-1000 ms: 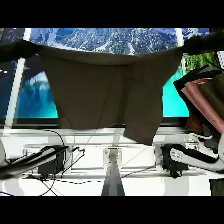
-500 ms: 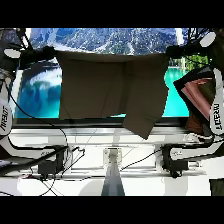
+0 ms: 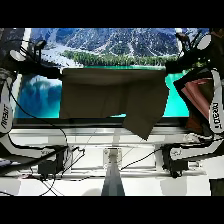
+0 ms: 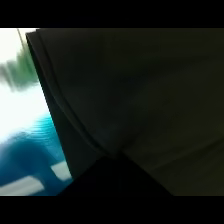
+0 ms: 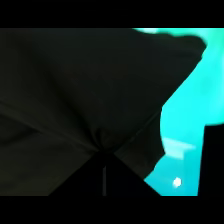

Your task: Fold the clothes and pants, and hang the long-sleeved shirts on hangers.

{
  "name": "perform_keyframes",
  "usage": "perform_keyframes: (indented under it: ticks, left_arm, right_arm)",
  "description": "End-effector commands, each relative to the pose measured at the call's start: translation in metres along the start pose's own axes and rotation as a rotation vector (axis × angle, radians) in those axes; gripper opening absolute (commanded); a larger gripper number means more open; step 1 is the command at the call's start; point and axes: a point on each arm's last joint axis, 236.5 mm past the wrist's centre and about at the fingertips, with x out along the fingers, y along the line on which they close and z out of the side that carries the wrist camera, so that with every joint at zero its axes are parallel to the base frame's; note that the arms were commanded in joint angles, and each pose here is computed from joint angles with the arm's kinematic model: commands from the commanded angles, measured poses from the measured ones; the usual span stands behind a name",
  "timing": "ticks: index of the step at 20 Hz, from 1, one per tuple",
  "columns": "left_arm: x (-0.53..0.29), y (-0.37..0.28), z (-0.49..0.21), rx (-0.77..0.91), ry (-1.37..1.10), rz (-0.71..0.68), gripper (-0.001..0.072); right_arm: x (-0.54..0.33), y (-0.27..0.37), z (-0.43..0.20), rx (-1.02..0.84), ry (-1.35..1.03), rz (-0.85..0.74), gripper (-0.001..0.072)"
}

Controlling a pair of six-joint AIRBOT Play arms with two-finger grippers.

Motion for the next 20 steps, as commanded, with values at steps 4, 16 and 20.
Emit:
perform_keyframes:
  ticks: [4, 16, 20]
  left_arm:
    - [0.020, -0.003, -0.039, -0.062, 0.169, -0.058, 0.0126]
    - [-0.112, 0.001, -0.011, -0.078, -0.101, 0.099, 0.0683]
    - [-0.182, -0.018, -0.005, -0.033, -0.257, 0.191, 0.0683]
  right_arm:
    - [0.033, 0.008, -0.063, 0.028, 0.213, 0.054, 0.0130]
    - [-0.020, -0.026, -0.131, 0.117, 0.328, -0.033, 0.0400]
    - [-0.018, 0.005, -0.186, 0.266, 0.271, 0.129, 0.0252]
